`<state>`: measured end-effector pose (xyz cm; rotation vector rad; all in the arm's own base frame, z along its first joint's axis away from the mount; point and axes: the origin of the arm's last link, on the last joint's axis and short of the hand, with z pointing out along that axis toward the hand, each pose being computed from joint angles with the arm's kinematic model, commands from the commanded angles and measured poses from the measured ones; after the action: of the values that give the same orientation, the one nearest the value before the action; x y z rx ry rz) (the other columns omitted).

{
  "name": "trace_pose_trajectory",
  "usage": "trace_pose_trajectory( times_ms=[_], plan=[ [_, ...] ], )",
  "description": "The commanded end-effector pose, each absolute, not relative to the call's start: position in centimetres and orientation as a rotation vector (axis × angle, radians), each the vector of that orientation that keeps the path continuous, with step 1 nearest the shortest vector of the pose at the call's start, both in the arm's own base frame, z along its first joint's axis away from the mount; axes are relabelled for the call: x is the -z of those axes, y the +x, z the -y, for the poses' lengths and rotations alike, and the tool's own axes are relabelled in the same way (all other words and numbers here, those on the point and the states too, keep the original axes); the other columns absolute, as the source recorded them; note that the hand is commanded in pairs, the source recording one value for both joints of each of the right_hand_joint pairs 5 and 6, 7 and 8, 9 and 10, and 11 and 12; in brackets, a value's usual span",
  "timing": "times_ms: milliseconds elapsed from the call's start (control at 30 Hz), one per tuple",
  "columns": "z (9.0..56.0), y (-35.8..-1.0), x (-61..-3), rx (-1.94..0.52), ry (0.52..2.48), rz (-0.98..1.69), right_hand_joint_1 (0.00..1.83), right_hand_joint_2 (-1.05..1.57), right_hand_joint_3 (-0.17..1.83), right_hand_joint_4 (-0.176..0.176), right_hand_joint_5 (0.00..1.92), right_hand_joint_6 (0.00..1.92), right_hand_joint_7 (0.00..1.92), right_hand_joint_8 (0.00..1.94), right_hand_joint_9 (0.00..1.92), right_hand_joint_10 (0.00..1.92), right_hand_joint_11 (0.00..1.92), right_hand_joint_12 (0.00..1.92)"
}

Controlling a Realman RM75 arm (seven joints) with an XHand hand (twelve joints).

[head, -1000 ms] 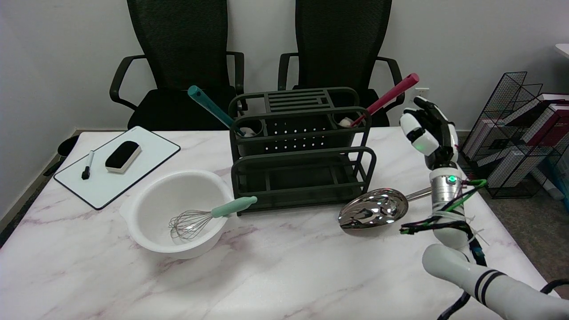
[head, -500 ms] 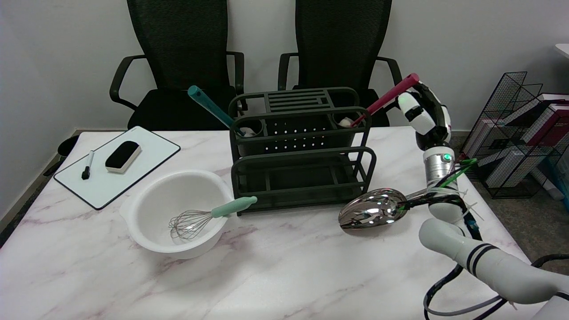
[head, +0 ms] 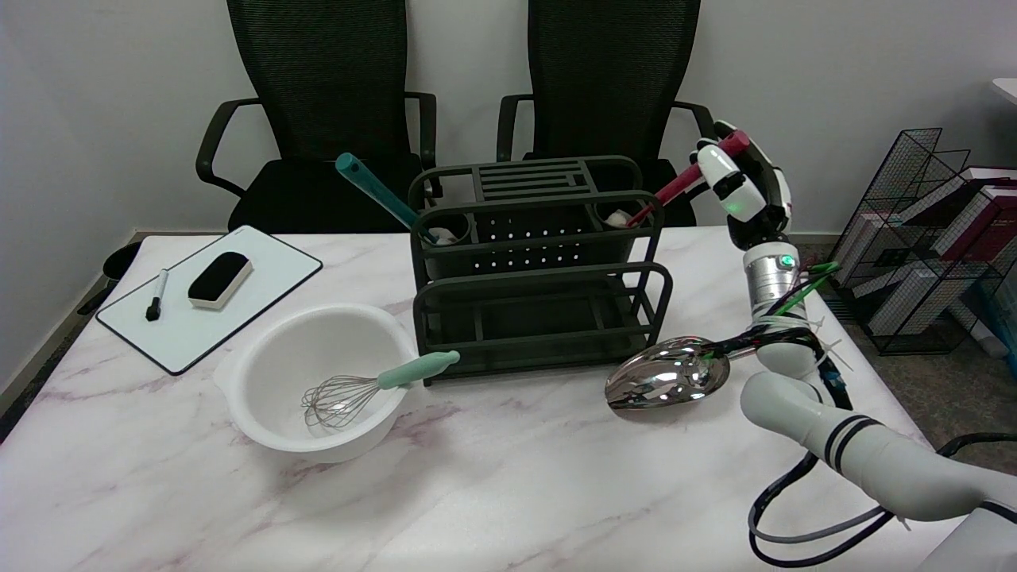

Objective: Pick up the pink sponge bottle brush.

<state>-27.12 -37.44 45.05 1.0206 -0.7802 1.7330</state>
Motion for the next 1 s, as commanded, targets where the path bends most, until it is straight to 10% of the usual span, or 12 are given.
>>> trace_pose_trajectory(
  times_ms=[33,533,633,700,1000],
  plan=[
    [38.4,-25.9,-43.9,-1.744,1.077,0.81,0.94,0.23,0.98,0.0,0.51,0.51,0.7,0.7,0.68,0.68,0.5,0.5],
    [40.5,-24.9,-41.8,-1.746,1.115,0.858,0.94,0.32,0.92,0.0,0.53,0.53,0.69,0.69,0.67,0.67,0.49,0.49],
    [40.6,-25.0,-41.6,-1.751,1.108,0.864,0.94,0.36,0.9,0.0,0.55,0.55,0.7,0.7,0.72,0.72,0.7,0.7],
    [40.7,-25.0,-41.5,-1.748,1.108,0.872,0.94,0.39,0.88,0.0,0.58,0.58,0.8,0.8,0.95,0.95,1.26,1.26],
    [41.5,-24.9,-40.0,-1.755,1.108,0.919,0.94,0.44,0.89,0.0,0.73,0.73,1.07,1.07,1.23,1.23,1.49,1.49]
  ],
)
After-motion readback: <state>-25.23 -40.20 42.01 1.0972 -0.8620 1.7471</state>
